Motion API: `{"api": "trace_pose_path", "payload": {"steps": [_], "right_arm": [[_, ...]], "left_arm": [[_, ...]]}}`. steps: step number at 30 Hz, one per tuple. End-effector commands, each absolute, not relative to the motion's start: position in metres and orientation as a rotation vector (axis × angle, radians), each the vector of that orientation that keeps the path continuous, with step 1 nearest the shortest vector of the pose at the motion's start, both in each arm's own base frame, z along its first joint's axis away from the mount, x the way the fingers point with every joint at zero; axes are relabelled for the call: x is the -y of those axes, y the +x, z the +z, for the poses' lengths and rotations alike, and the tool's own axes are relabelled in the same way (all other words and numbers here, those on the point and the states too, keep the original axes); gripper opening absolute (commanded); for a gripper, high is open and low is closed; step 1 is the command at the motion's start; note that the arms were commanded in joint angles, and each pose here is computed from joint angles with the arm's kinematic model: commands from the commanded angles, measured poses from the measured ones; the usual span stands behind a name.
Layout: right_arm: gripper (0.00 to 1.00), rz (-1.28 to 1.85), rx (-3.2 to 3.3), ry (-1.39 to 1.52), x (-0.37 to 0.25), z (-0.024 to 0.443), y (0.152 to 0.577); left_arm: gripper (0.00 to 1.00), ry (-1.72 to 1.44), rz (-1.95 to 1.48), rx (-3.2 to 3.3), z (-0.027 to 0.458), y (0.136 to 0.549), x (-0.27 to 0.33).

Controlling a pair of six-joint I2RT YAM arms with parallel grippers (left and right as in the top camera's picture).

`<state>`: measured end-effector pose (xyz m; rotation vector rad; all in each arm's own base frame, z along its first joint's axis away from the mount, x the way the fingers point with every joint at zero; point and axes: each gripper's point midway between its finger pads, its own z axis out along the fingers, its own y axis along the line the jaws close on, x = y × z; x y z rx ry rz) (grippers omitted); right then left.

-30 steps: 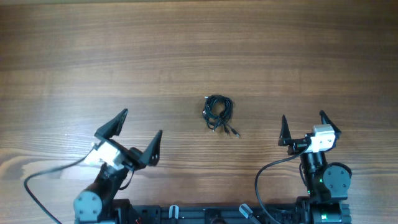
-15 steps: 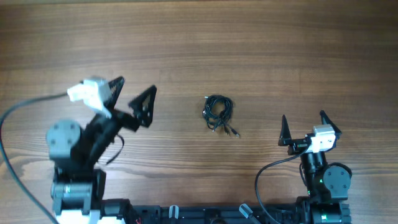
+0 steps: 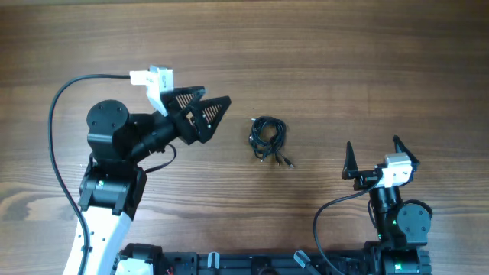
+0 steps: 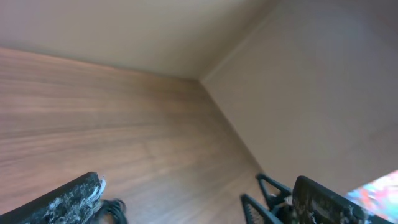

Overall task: Untangle cables
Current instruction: 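Move the left gripper forward over the black cable bundle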

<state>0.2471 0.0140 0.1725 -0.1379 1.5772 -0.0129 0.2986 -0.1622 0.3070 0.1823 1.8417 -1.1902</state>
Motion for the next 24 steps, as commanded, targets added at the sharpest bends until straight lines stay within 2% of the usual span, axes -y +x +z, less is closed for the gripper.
{"api": "trace_pose_path", "payload": {"steps": [1,9,24], "right_arm": [[1.0,-0.029,-1.565,-0.135,-0.012,0.175,0.247],[1.0,-0.03,-1.565,-0.136,-0.012,0.175,0.247],[1.0,-0.029,-1.565,-0.135,-0.012,0.175,0.247]], "left_arm": [[0.98,0.077,-1.317,-1.873,0.314,0.296,0.166],[0.94,-0.16,-1.317,-1.94,0.301,0.305,0.174],[0.9,-0.416,-0.833,-2.374,0.23,0.326,0.193]]}}
